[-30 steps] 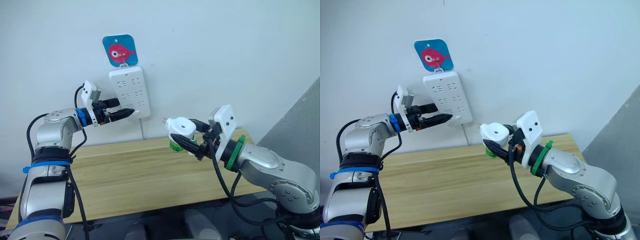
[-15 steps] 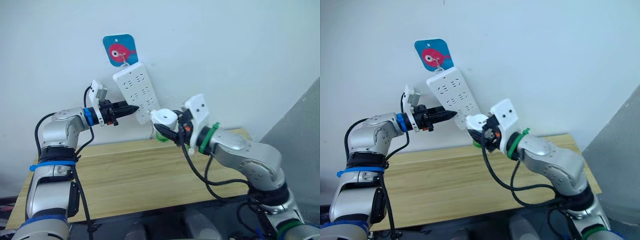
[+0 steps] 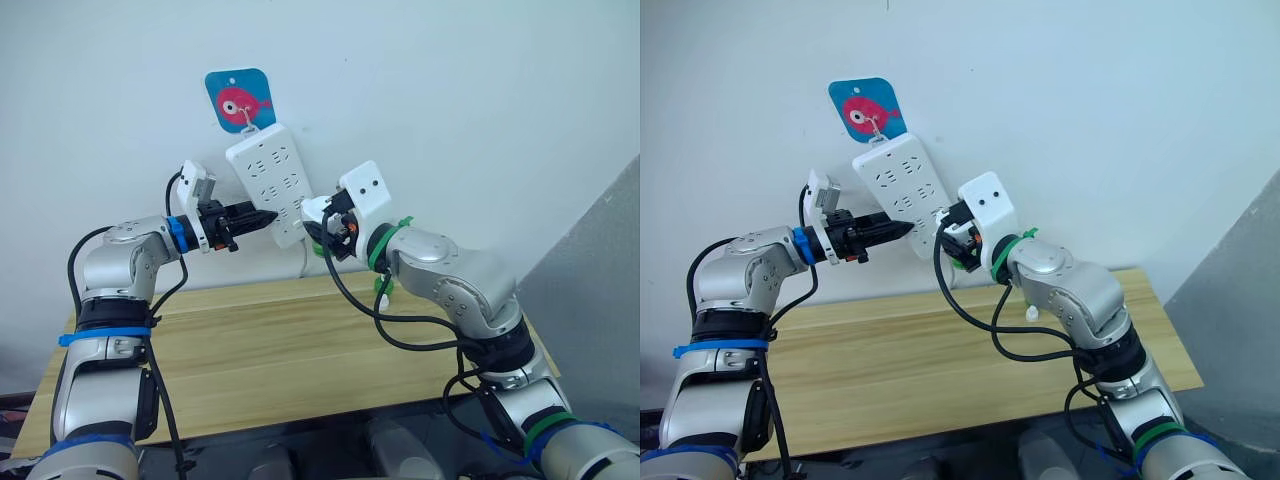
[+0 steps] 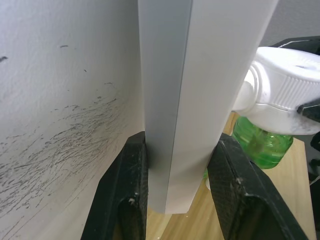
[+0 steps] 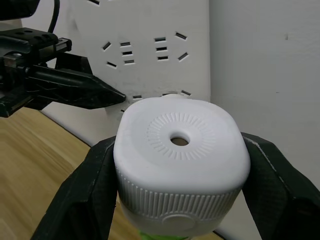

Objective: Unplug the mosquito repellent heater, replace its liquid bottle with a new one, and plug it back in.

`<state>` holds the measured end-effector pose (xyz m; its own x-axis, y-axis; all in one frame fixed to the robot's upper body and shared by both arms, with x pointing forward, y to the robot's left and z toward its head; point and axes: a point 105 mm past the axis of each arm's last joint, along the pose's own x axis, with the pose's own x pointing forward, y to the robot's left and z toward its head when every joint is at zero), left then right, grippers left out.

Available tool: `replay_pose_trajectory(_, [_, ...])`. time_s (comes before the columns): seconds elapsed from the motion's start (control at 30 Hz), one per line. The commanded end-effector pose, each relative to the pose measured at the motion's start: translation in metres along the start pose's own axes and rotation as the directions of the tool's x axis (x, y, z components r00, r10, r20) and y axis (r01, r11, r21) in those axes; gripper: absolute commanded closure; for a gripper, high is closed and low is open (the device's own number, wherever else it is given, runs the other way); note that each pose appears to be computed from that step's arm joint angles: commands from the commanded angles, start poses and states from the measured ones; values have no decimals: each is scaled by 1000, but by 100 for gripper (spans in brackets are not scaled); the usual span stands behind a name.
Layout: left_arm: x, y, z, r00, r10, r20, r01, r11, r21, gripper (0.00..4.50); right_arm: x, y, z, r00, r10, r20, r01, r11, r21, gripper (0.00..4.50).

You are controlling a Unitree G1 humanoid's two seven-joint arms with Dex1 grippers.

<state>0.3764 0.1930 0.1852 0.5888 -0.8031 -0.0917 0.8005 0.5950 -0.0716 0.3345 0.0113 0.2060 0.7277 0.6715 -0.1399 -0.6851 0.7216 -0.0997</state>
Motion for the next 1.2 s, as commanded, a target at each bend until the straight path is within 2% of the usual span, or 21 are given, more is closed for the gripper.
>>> replay_pose_trajectory(0.03, [-2,-3,24,996,-6,84,2,999,49,321,-1,5,17,998,30,49,-28,999,-41,146])
replay_pose_trajectory(0.6, [-3,-6,20,997,-16,76,12,999,48,321,7,5,16,998,36,45,-33,998,-56,146])
replay_pose_trajectory(1.2, [-4,-7,18,998,-20,67,16,999,51,321,6,9,29,995,53,86,-42,992,-120,146])
